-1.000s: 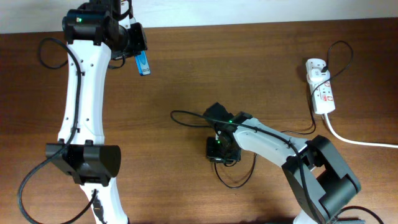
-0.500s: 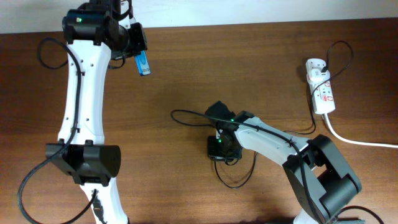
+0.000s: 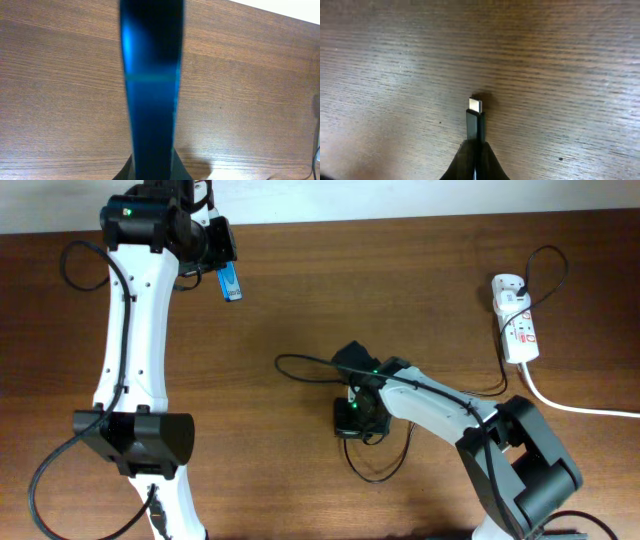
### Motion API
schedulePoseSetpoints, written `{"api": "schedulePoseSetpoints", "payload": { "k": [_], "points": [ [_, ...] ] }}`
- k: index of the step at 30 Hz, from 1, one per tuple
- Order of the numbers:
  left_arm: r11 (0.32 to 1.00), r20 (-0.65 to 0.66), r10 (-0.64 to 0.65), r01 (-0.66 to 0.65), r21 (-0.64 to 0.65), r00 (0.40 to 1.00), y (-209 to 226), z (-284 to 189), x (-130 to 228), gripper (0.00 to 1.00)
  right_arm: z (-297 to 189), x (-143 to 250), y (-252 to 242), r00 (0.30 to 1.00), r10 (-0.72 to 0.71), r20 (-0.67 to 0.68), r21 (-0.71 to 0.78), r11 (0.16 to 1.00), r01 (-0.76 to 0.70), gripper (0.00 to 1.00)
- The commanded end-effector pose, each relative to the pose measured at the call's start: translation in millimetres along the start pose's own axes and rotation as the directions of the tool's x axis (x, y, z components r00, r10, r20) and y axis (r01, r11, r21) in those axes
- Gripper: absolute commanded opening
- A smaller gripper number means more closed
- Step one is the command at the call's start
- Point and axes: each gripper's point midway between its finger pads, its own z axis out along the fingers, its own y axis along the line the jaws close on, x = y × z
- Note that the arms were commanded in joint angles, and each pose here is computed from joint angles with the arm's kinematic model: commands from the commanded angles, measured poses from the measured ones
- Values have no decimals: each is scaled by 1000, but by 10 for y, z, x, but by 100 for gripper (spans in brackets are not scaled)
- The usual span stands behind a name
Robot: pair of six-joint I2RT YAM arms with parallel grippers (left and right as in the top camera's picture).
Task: Plug charger to phone and switch on socket
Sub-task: 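Close the right gripper on the USB-C plug and lift it, then raise the plug with the right gripper to the phone's bottom port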
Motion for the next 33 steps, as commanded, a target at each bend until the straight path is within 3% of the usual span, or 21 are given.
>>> {"api": "schedulePoseSetpoints", "payload": {
  "k": [1,4,5,7,8,10,13,16,18,21,23,27,30,33],
  "points": [
    [1000,33,15,-16,22,999,-42,-56,-75,0,-153,-93,156,998,-64,-11,-123,990,62,4],
    [950,82,70,-92,299,994,-553,-148,-197,0,-643,-274,354,991,-126,51,-293,946,136,4],
    [868,119,124,-165,468,985,-868,-287,-221,0,-1016,-340,467,977,-181,111,-388,897,210,4],
    [722,159,160,-225,654,974,-1217,-536,-214,0,-1583,-325,648,933,-274,235,-499,789,358,4],
    [590,172,189,-252,767,967,-1418,-753,-149,0,-2011,-278,731,888,-303,344,-508,736,448,4],
    [495,158,209,-244,834,965,-1519,-907,-58,0,-2541,-138,853,800,-334,498,-458,682,570,4],
    [310,139,248,-215,926,959,-1646,-1211,96,0,-3162,64,836,663,-317,678,-303,701,645,4],
    [100,190,295,-228,968,936,-1728,-1554,196,0,-3305,86,814,638,-283,717,-278,722,633,4],
    [67,198,308,-229,971,930,-1773,-1597,236,0,-3302,12,857,660,-246,710,-314,728,609,4],
    [35,241,330,-267,963,913,-1889,-1623,283,0,-3381,-4,1136,616,-236,751,-317,690,651,4],
    [31,251,330,-276,961,910,-1891,-1626,277,0,-3271,-95,1184,612,-222,759,-262,756,599,4],
    [20,245,333,-267,964,911,-1890,-1647,289,0,-3190,-344,1309,572,-186,799,-203,812,547,4],
    [62,122,327,-150,987,937,-1890,-1647,288,0,-3183,-442,1343,557,-179,811,-196,814,547,4],
    [85,118,319,-152,985,940,-1890,-1609,269,0,-3283,-435,1355,544,-173,821,-190,816,546,4]
  ]
}}
